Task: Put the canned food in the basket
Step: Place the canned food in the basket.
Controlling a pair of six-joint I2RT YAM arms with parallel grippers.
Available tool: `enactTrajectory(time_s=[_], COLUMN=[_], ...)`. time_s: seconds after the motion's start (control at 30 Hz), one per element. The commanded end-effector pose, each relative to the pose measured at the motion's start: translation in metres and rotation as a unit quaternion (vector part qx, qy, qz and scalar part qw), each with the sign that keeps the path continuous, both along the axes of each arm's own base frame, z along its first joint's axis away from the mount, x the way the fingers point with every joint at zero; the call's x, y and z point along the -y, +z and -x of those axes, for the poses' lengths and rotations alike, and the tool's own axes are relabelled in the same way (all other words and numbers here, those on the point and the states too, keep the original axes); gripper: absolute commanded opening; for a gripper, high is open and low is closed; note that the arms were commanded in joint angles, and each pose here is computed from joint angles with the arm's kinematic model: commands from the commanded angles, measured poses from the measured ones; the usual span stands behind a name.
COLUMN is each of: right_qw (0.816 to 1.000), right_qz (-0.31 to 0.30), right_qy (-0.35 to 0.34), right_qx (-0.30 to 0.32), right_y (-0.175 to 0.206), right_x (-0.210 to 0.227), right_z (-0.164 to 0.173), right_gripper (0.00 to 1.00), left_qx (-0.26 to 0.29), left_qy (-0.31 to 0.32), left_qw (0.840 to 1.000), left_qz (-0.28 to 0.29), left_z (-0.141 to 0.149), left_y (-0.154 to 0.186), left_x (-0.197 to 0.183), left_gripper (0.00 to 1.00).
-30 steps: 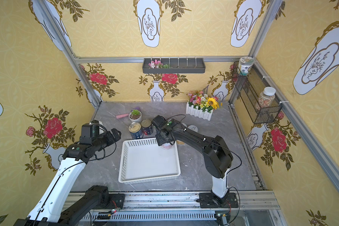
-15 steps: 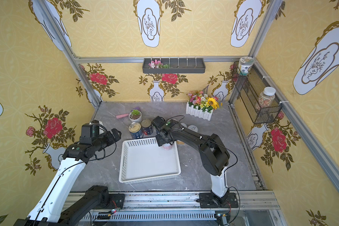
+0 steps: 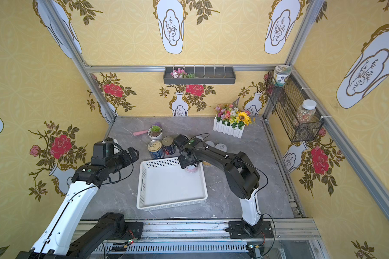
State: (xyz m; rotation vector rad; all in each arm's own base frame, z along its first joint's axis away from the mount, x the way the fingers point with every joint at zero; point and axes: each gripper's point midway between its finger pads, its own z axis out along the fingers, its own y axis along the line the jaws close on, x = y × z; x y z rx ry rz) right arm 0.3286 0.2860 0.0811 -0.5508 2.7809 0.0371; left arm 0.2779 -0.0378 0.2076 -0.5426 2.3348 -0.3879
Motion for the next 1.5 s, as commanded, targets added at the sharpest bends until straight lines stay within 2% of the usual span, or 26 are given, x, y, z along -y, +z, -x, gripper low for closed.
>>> enactTrajectory(time_s=[0.0,0.2,0.4,0.53,0.6,0.77,0.97,1.07,1.2,1.3,1.4,1.47], right_qw=[1.000,1.000,1.000,0.998,0.998,0.994,0.985,0.978,0.964,0.950,0.944,0.941], right_qz=[-0.007,-0.004,-0.017,-0.035,-0.043,-0.078,-0.124,-0.140,-0.194,-0.249,-0.248,-0.240], right_qy=[-0.001,0.000,0.018,0.032,0.037,0.047,0.052,0.043,-0.010,-0.073,-0.139,-0.158], right_qx=[0.015,0.013,0.018,0.029,0.033,0.053,0.107,0.148,0.183,0.172,0.168,0.177], right_y=[0.003,0.000,0.008,0.024,0.031,0.069,0.139,0.172,0.202,0.201,0.182,0.169], right_x=[-0.005,-0.005,-0.012,-0.016,-0.019,-0.025,-0.022,-0.006,0.036,0.077,0.121,0.141], right_z=[-0.008,-0.008,-0.006,-0.003,-0.003,-0.002,0.001,0.002,-0.008,-0.023,-0.040,-0.048], right_gripper=[0.70,0.75,0.88,1.00,0.98,0.99,1.00,0.99,0.97,0.97,0.97,0.97], left_qx=[0.006,0.006,0.006,0.008,0.007,0.008,0.008,0.006,0.007,0.008,0.008,0.008], left_qy=[-0.005,-0.005,-0.005,-0.005,-0.005,-0.005,-0.006,-0.009,-0.007,-0.007,-0.007,-0.007], left_qw=[1.000,1.000,1.000,1.000,1.000,1.000,1.000,1.000,1.000,1.000,1.000,1.000], left_qz=[0.000,0.000,0.000,0.001,0.001,0.000,0.002,0.004,0.002,0.002,0.002,0.002], left_z=[-0.001,-0.001,-0.001,-0.001,-0.001,-0.001,-0.001,-0.001,-0.001,-0.001,-0.001,-0.001], left_y=[0.000,0.001,0.001,0.002,0.001,0.002,0.002,0.001,0.001,0.002,0.002,0.002], left_x=[0.001,0.001,0.001,0.001,0.001,0.001,0.002,0.003,0.002,0.002,0.002,0.002], left_gripper=[1.00,1.00,1.00,1.00,1.00,1.00,1.00,1.00,1.00,1.00,1.00,1.00])
